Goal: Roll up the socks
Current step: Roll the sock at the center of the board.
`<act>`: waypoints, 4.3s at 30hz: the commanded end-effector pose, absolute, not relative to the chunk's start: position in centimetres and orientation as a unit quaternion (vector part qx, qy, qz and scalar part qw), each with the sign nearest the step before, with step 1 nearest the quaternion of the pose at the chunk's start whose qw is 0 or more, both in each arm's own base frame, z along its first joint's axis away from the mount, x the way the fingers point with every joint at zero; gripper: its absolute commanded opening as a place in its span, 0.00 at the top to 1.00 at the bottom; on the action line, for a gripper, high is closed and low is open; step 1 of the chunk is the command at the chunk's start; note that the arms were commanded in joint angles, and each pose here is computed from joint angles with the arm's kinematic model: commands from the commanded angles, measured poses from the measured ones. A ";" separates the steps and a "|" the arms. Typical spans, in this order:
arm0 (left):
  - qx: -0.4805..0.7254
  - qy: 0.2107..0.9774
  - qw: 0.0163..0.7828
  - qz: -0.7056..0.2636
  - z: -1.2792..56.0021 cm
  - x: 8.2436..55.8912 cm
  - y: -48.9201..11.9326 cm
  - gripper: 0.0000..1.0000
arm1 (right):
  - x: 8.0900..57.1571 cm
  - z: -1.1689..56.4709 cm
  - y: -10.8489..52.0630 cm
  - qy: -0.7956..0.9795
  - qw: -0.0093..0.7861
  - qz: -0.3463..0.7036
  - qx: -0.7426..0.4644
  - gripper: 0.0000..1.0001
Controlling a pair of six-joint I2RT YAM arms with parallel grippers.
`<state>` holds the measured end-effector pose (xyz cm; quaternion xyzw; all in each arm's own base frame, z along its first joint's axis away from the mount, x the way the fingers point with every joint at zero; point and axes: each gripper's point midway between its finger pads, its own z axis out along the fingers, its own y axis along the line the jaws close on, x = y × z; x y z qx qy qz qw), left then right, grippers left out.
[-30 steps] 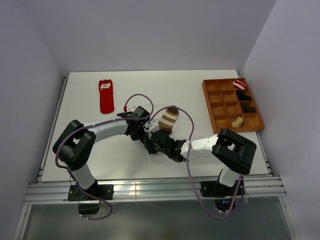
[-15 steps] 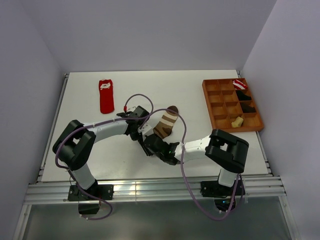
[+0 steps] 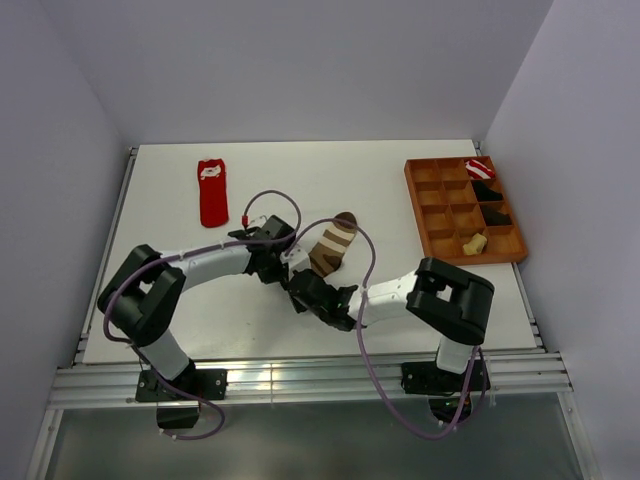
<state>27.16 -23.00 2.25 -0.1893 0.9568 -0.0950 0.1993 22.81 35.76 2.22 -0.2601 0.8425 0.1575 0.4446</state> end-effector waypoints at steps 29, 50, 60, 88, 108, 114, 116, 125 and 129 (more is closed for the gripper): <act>-0.258 0.889 0.271 -0.262 5.8 26.0 -23.2 0.37 | 22.6 -1.6 31.3 0.888 0.136 0.435 -0.063 1.00; -0.248 0.921 0.217 -0.207 -0.5 25.5 -23.7 0.56 | 23.0 -2.2 30.8 0.892 0.128 0.431 -0.048 1.00; -0.236 0.940 0.199 -0.144 -1.9 24.8 -22.6 0.80 | 23.6 0.3 30.8 0.883 0.187 0.423 -0.077 0.71; -0.104 0.979 0.170 -0.033 1.6 26.5 -23.2 0.99 | 21.7 6.7 34.6 0.804 0.507 0.143 -0.276 0.53; -0.096 0.982 0.160 -0.035 1.5 26.0 -23.3 0.99 | 22.7 2.9 36.6 0.789 0.523 0.013 -0.324 0.50; -0.093 0.983 0.156 -0.036 1.2 25.8 -23.3 1.00 | 22.9 2.1 36.2 0.793 0.518 0.000 -0.321 0.51; -0.092 0.983 0.154 -0.038 1.2 25.7 -23.3 0.99 | 23.0 1.6 36.0 0.797 0.512 -0.005 -0.320 0.53; -0.093 0.983 0.152 -0.042 1.3 25.7 -23.5 0.98 | 23.0 -0.3 35.3 0.807 0.496 -0.011 -0.321 0.88; -0.100 0.981 0.159 -0.042 1.5 25.9 -23.1 0.90 | 22.9 -0.4 35.2 0.813 0.489 0.004 -0.318 1.00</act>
